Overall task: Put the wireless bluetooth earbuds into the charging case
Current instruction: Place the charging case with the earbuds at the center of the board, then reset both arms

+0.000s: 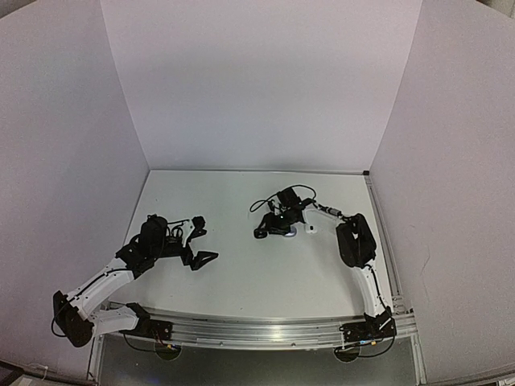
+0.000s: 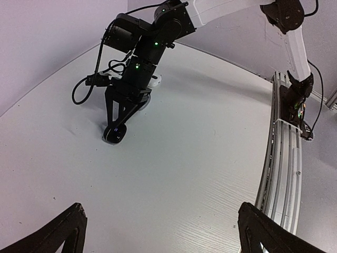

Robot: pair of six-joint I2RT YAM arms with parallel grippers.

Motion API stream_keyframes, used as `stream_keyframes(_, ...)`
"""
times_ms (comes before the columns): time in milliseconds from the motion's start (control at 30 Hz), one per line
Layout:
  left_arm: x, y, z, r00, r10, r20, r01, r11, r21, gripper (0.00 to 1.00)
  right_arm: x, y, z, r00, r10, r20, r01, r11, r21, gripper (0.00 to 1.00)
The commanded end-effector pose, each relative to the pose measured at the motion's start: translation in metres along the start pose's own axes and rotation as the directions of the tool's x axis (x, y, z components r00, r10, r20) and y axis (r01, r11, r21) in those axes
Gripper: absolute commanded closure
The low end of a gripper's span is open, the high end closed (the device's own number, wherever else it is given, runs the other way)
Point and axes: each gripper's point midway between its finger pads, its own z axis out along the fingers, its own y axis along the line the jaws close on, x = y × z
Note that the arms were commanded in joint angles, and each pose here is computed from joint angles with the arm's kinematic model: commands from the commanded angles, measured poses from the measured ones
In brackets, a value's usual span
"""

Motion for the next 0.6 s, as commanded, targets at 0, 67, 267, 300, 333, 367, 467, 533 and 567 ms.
stream_keyframes(0, -0.016, 0.0, -0.006, 0.998, 0.034, 0.053, -0.033, 0.999, -0.013, 0.0, 0.017, 0.008, -0.008, 0.999, -0.021, -0.033, 0.023, 0.999, 0.042, 0.42)
stream_keyframes(67, -0.016, 0.0, -0.006, 0.998, 0.034, 0.053, -0.033, 0.999, -0.015, 0.0, 0.019, 0.013, -0.006, 0.999, -0.027, -0.04, 0.029, 0.999, 0.034, 0.43)
stream_keyframes(267, -0.015, -0.001, -0.007, 0.998, 0.035, 0.053, -0.034, 0.999, -0.011, 0.0, 0.024, 0.015, -0.005, 0.998, -0.036, -0.048, 0.039, 0.998, 0.048, 0.45)
stream_keyframes(300, -0.015, -0.001, -0.007, 0.998, 0.035, 0.053, -0.034, 0.999, -0.011, 0.0, 0.024, 0.015, -0.005, 0.998, -0.035, -0.045, 0.038, 0.998, 0.054, 0.46)
stream_keyframes(333, -0.015, -0.002, -0.007, 0.998, 0.034, 0.054, -0.034, 0.999, -0.01, 0.0, 0.023, 0.014, -0.007, 0.999, -0.036, -0.041, 0.039, 0.997, 0.064, 0.46)
stream_keyframes(367, -0.015, -0.002, -0.007, 0.998, 0.034, 0.054, -0.034, 0.999, -0.009, 0.0, 0.023, 0.012, -0.008, 0.999, -0.036, -0.036, 0.039, 0.996, 0.077, 0.46)
stream_keyframes(467, -0.015, -0.002, -0.007, 0.998, 0.033, 0.054, -0.032, 0.999, -0.008, 0.01, 0.021, 0.011, -0.013, 0.999, -0.044, -0.022, 0.046, 0.994, 0.099, 0.46)
stream_keyframes(533, -0.014, -0.002, -0.007, 0.998, 0.032, 0.053, -0.032, 0.999, -0.011, 0.01, 0.018, 0.013, -0.018, 0.998, -0.056, -0.011, 0.057, 0.993, 0.104, 0.45)
stream_keyframes(567, -0.014, -0.001, -0.007, 0.998, 0.032, 0.053, -0.031, 0.999, -0.014, 0.01, 0.016, 0.015, -0.021, 0.998, -0.065, -0.003, 0.065, 0.992, 0.107, 0.45)
